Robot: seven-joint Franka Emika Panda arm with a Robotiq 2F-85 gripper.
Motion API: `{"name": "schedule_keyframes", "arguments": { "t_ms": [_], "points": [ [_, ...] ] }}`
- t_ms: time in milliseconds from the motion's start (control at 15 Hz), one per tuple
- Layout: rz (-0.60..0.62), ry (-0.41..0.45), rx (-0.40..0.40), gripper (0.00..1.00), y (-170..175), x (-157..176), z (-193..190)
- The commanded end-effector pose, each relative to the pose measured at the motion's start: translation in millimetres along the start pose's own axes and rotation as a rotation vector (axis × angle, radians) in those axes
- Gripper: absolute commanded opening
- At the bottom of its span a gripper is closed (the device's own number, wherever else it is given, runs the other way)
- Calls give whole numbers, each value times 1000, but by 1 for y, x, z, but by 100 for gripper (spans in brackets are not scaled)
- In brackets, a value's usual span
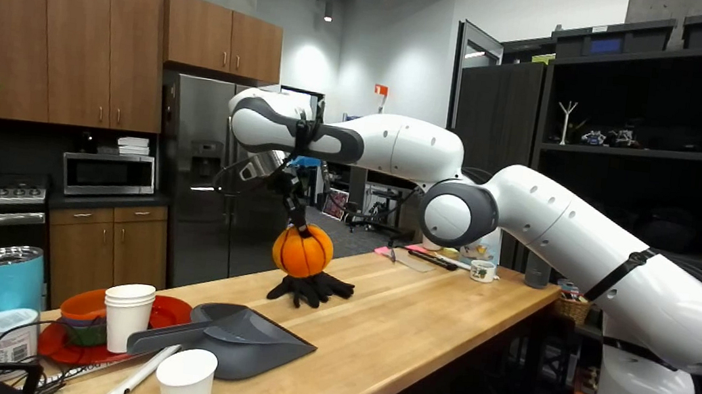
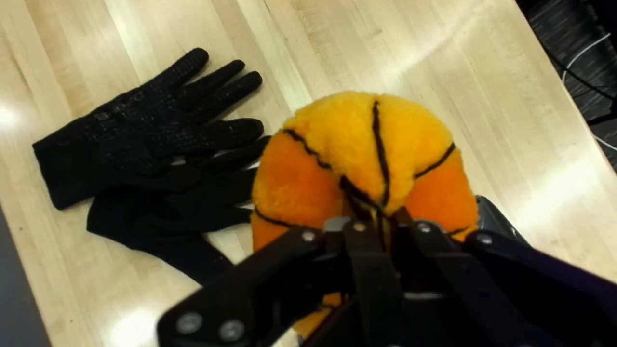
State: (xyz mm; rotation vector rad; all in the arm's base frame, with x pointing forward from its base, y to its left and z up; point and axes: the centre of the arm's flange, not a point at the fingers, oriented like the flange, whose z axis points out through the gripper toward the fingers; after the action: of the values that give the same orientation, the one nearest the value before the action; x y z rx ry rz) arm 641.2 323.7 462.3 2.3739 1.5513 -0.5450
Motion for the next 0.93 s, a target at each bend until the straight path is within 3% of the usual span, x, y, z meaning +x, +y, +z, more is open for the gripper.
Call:
{"name": "schedule_keyframes", "arguments": {
  "t_ms": [0, 867],
  "points": [
    [-59, 1, 8, 3, -30, -1, -1],
    [-175, -116, 4, 3, -87, 53, 24]
  ]
}}
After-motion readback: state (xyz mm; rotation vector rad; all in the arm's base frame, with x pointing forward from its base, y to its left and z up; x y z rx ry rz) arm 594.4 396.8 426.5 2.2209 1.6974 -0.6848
